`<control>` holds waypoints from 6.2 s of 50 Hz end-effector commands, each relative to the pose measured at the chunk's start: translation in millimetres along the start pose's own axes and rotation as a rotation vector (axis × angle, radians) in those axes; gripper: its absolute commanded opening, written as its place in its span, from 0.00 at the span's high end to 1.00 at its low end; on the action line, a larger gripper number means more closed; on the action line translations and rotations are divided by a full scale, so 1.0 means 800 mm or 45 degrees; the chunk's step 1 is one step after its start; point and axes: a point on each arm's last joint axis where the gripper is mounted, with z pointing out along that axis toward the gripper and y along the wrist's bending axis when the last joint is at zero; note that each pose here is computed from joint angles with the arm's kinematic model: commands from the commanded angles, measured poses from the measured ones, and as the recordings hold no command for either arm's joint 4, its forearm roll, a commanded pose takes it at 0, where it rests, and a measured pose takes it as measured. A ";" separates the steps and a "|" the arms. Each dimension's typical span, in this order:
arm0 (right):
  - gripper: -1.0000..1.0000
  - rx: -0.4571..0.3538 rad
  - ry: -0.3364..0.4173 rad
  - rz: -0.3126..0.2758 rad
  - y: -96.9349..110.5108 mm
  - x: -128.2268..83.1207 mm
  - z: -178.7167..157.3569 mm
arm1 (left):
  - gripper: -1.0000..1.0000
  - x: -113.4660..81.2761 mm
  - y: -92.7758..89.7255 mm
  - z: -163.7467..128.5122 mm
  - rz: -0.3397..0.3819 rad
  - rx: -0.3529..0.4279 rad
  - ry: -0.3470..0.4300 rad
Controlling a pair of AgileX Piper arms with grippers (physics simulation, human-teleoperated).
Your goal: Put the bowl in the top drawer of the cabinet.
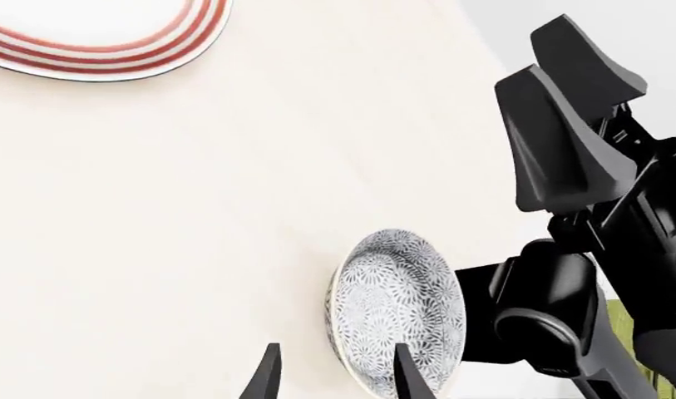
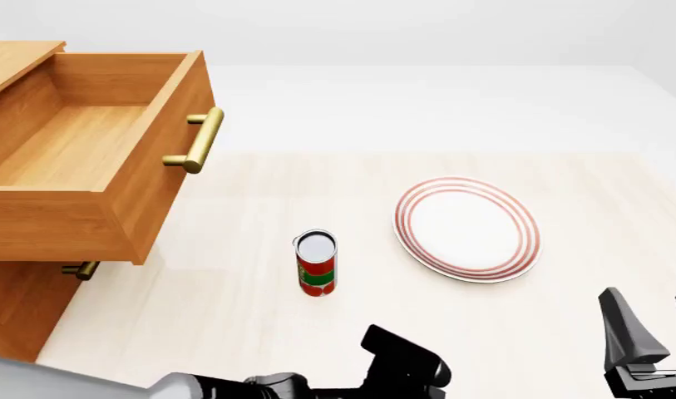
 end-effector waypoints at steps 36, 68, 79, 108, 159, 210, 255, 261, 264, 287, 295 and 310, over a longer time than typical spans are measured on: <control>0.00 0.003 -0.005 0.000 0.000 -0.001 -0.001 | 0.00 0.006 0.017 0.035 -0.029 -0.043 0.019; 0.00 0.003 -0.005 0.000 0.000 -0.001 -0.001 | 0.00 0.022 0.025 0.059 -0.056 -0.052 0.041; 0.00 0.003 -0.005 -0.001 0.000 -0.001 -0.001 | 0.00 0.028 0.028 0.065 -0.064 -0.052 0.048; 0.00 0.003 -0.005 -0.001 0.000 -0.001 -0.001 | 0.00 0.030 0.032 0.080 -0.034 -0.061 0.054; 0.00 0.003 -0.005 0.000 0.000 -0.001 -0.001 | 1.00 -0.099 0.040 -0.035 0.038 -0.193 -0.124; 0.00 0.003 -0.005 0.000 0.000 -0.001 -0.001 | 1.00 -0.214 0.015 -0.186 0.047 -0.274 -0.380; 0.00 0.002 -0.005 -0.001 0.000 -0.001 -0.001 | 1.00 -0.268 0.020 -0.317 -0.098 -0.400 -0.643; 0.00 0.003 -0.005 0.000 0.000 -0.001 -0.001 | 1.00 -0.270 0.025 -0.333 -0.117 -0.427 -0.682; 0.00 0.002 -0.005 0.000 0.000 -0.001 -0.001 | 1.00 -0.271 0.026 -0.338 -0.124 -0.435 -0.697; 0.00 0.003 -0.005 -0.001 0.000 -0.001 -0.001 | 1.00 -0.268 0.054 -0.383 -0.225 -0.562 -0.830; 0.00 0.003 -0.005 0.000 0.000 -0.001 -0.001 | 1.00 -0.262 0.057 -0.395 -0.251 -0.587 -0.857; 0.00 0.003 -0.005 -0.001 0.000 -0.001 -0.001 | 1.00 -0.258 0.065 -0.422 -0.296 -0.659 -0.924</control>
